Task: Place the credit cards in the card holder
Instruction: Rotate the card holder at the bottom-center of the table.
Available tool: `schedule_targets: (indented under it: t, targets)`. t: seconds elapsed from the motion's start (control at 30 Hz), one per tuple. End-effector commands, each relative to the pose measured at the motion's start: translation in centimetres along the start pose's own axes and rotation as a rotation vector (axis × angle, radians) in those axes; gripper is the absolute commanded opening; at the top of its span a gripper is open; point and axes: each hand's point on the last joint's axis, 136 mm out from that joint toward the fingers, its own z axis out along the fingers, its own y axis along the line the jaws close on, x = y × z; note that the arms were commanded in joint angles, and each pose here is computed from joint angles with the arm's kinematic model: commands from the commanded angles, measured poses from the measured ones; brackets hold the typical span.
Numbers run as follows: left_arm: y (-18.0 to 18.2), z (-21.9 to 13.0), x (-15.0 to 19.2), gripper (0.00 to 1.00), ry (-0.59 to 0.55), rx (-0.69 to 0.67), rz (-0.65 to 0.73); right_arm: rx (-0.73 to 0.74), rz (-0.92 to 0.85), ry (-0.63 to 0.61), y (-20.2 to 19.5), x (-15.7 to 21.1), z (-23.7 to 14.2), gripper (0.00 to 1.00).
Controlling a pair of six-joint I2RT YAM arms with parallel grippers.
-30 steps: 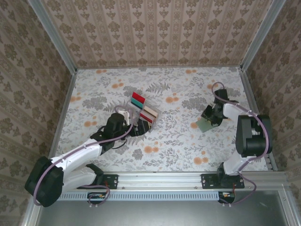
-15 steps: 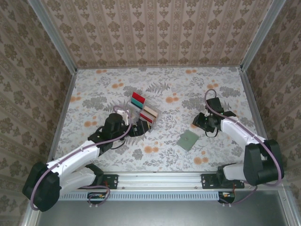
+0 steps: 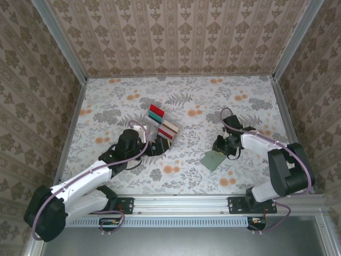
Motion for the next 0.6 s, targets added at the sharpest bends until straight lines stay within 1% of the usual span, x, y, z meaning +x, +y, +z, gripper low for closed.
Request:
schedule_targets:
  t: [0.0,0.13,0.23,0.33,0.57]
  targets:
    - [-1.4,-0.5,-0.2,1.00,0.006,0.037,0.035,0.117,0.091,-0.035,-3.4,1.6,-1.0,0.28]
    - [-1.8,-0.5,-0.2,1.00,0.013,0.049,0.044,0.049,0.132,-0.031,-2.8,3.5,-1.8,0.29]
    - [-2.1,-0.4,-0.1,1.00,0.023,0.058,0.050,0.053,0.157,-0.016,-3.2,5.4,-2.3,0.29]
    - [-2.5,-0.4,0.0,1.00,0.028,0.069,0.059,0.039,0.158,-0.031,-3.0,6.9,-2.8,0.29]
    - [-2.7,-0.3,0.5,1.00,0.042,0.073,0.058,-0.017,0.141,-0.006,-1.7,9.9,-1.7,0.32]
